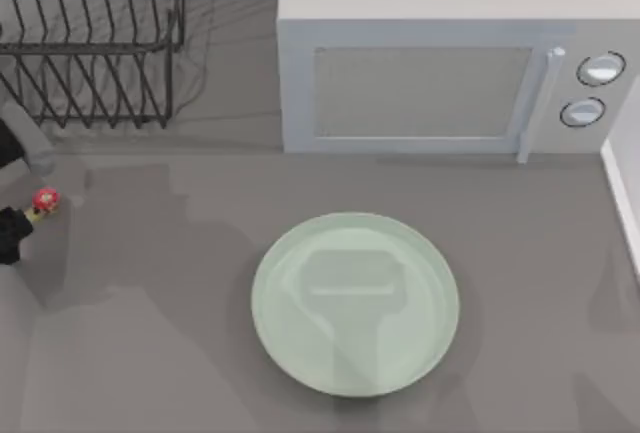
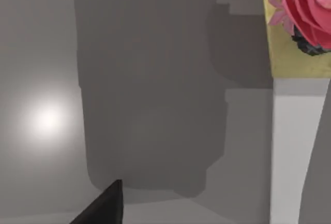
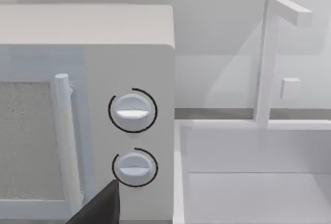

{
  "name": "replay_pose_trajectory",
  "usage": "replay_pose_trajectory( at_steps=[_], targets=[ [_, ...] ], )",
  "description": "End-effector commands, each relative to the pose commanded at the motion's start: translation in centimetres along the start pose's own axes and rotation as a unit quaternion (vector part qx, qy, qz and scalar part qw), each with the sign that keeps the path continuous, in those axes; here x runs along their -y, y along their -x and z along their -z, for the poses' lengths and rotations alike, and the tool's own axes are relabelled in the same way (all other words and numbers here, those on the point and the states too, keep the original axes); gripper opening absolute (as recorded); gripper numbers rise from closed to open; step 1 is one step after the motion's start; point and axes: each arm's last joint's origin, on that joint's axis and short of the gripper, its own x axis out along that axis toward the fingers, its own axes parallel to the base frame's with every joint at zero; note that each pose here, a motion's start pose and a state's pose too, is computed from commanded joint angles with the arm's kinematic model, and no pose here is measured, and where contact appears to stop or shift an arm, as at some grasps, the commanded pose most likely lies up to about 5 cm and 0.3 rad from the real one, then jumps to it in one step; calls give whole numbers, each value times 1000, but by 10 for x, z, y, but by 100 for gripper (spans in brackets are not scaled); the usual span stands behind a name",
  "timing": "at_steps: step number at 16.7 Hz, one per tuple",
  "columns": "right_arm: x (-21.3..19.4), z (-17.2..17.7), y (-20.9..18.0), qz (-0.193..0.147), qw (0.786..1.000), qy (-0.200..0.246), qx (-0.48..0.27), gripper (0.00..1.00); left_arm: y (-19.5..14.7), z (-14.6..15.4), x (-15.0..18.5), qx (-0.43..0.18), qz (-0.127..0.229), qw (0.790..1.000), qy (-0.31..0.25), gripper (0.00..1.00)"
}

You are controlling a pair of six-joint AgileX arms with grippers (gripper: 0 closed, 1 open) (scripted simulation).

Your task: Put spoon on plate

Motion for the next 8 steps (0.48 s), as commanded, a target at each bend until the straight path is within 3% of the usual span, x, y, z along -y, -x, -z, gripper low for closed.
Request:
replay_pose_trajectory(
  at_steps=[8],
  targets=[
    [0, 0, 0, 0, 1000, 0, 0, 100, 0, 0, 0, 0, 0, 1000, 0, 17]
  ],
)
